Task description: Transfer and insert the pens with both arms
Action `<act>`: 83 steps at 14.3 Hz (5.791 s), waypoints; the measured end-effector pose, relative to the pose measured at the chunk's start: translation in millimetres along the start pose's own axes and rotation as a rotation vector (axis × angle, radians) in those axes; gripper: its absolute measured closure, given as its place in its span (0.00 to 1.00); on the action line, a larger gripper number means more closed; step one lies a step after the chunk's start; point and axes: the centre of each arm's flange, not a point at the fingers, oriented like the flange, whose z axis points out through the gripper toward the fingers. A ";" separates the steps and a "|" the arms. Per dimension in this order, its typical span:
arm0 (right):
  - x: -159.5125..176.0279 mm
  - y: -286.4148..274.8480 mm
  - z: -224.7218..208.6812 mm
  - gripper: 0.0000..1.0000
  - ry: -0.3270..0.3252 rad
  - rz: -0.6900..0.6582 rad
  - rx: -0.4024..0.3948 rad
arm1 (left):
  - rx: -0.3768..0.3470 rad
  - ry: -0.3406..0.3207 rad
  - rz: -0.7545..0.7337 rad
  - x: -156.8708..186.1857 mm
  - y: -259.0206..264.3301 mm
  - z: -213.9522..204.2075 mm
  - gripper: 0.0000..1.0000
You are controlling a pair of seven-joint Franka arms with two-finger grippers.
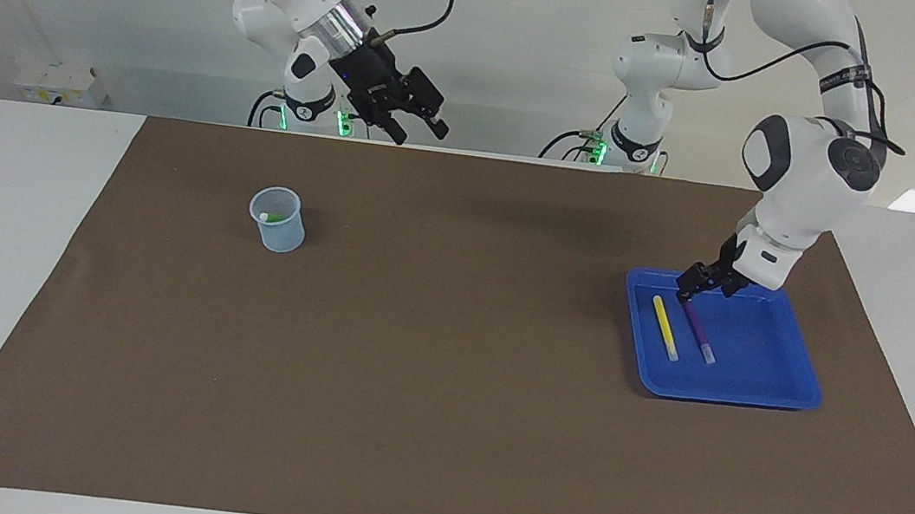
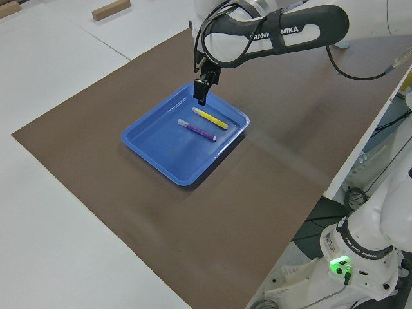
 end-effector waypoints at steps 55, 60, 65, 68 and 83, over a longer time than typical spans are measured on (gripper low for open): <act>-57.8 -42.8 90.8 0.00 0.029 0.093 0.104 | -0.369 -0.789 -0.937 -90.9 201.3 -92.4 0.84; -61.3 -50.4 110.3 0.20 0.018 0.081 0.094 | -0.362 -0.790 -0.945 -96.5 205.6 -89.3 0.84; -57.5 -50.8 108.1 0.39 0.025 0.058 0.098 | -0.366 -0.787 -0.948 -96.5 204.1 -91.6 0.84; -50.9 -53.1 102.6 0.52 0.035 0.062 0.108 | -0.367 -0.786 -0.953 -95.3 202.2 -91.3 0.84; -46.3 -51.6 104.7 0.82 0.038 0.049 0.102 | -0.379 -0.778 -0.972 -91.0 195.9 -92.0 0.78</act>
